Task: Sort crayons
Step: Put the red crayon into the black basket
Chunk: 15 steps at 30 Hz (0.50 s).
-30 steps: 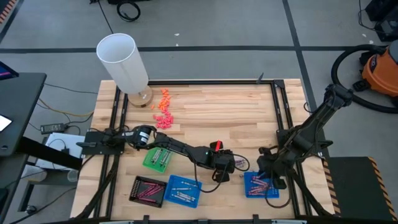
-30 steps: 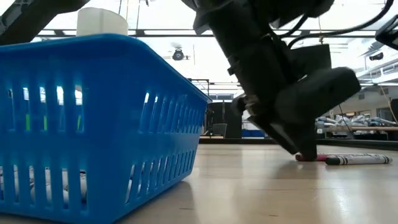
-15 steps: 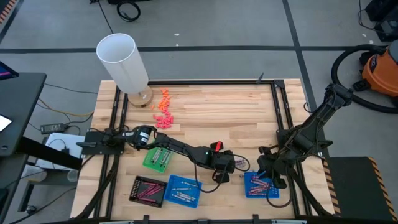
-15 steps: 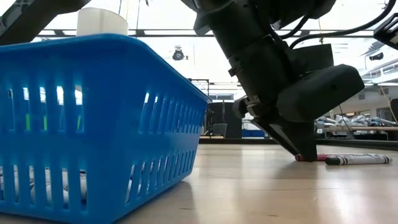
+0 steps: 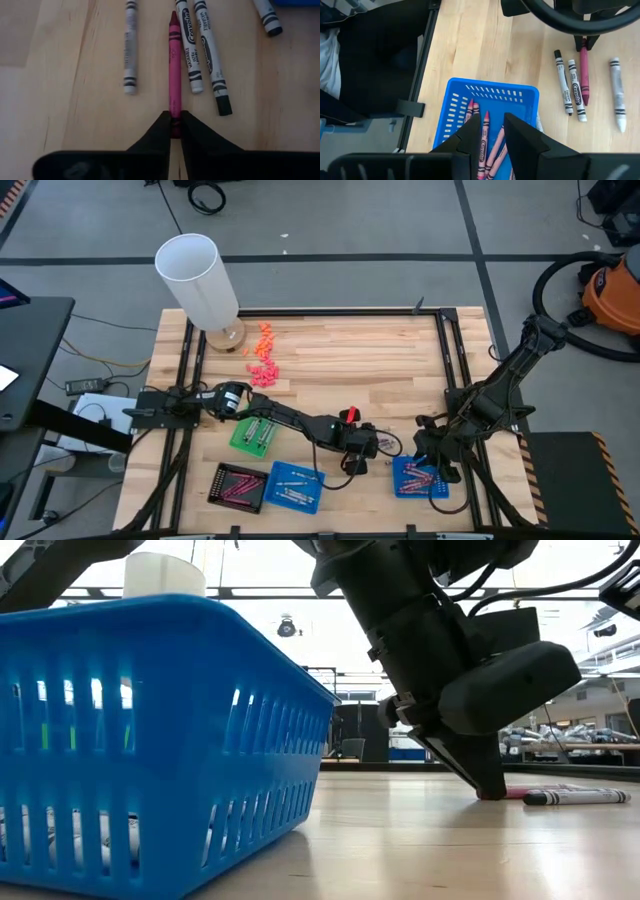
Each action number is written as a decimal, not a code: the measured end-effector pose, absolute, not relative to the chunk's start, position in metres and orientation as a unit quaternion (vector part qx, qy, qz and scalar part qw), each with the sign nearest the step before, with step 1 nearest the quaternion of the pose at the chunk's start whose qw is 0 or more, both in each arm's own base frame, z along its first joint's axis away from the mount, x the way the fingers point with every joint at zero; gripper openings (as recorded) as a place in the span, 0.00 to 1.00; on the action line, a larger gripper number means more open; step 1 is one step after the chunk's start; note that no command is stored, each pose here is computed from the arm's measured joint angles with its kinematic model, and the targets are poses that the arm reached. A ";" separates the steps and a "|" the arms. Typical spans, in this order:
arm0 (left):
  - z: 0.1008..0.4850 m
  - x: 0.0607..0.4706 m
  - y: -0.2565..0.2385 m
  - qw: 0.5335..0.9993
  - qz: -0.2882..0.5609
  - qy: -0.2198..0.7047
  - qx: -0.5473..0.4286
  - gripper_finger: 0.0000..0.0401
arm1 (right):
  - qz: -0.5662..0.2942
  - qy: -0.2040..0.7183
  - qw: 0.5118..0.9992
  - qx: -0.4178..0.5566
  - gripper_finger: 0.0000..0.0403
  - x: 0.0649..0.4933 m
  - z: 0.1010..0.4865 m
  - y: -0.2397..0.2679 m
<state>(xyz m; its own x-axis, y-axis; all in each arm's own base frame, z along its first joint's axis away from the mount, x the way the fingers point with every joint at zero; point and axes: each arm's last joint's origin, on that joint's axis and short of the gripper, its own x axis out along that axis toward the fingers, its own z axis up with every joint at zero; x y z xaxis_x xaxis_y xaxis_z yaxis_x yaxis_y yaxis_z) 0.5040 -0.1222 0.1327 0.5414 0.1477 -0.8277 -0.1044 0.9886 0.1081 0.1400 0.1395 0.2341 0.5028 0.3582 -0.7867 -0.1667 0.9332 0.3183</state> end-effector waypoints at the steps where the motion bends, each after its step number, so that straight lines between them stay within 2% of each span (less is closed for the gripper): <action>1: 0.133 0.504 -0.122 0.878 0.071 0.474 0.024 0.08 | 0.152 0.475 0.861 0.101 0.23 0.140 0.234 0.140; 4: 0.133 0.504 -0.122 0.877 0.069 0.474 0.026 0.07 | 0.146 0.471 0.865 0.097 0.23 0.140 0.234 0.139; 8: 0.141 0.501 -0.121 0.876 0.066 0.478 0.025 0.07 | 0.092 0.450 0.886 0.068 0.23 0.141 0.233 0.134; 15: 0.181 0.484 -0.119 0.869 0.089 0.486 0.038 0.07 | 0.019 0.423 0.906 -0.009 0.23 0.140 0.230 0.125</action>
